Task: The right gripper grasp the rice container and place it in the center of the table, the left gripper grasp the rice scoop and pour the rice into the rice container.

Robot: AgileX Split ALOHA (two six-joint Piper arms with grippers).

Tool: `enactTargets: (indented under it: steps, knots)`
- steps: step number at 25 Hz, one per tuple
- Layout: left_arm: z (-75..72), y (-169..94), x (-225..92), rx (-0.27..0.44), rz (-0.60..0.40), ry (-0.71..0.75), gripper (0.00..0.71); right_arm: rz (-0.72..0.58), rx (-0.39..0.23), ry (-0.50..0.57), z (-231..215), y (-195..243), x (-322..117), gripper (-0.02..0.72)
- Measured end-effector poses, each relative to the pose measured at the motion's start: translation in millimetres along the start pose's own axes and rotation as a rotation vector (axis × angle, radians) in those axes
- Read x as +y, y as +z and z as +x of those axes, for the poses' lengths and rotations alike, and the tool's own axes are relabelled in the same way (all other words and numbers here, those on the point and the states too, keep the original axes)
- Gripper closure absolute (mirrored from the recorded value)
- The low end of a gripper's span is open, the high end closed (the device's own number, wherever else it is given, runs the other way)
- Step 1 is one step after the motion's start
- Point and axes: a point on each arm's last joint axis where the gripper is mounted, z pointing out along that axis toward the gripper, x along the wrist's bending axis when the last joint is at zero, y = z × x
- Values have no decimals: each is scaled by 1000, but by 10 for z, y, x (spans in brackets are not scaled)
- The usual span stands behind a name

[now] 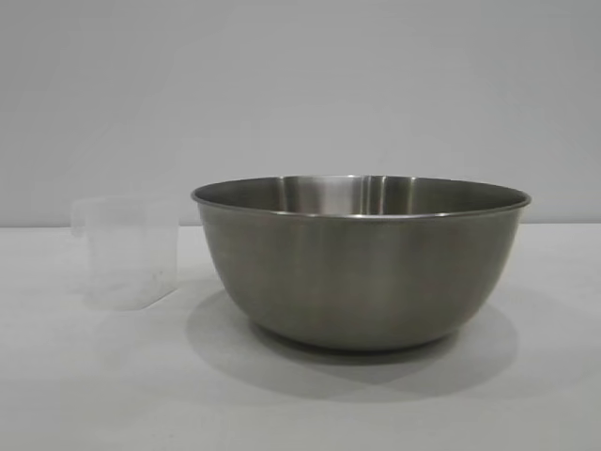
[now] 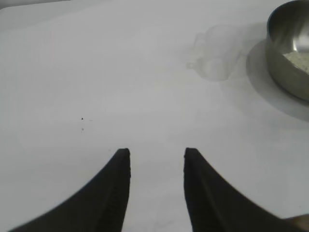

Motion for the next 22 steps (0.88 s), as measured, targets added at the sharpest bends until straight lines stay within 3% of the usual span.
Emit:
enactTargets:
  steps: [3,7,22]
  knots:
    - [-5,1,0,68,-1,-38,485,-2,-94,58,10,8,3,344]
    - [-8,3,1,101,-1,-57,485,-5,-186,114,19,17,9,344]
    - [-7,3,1,105,-1,-58,485,-5,-194,120,21,19,9,344]
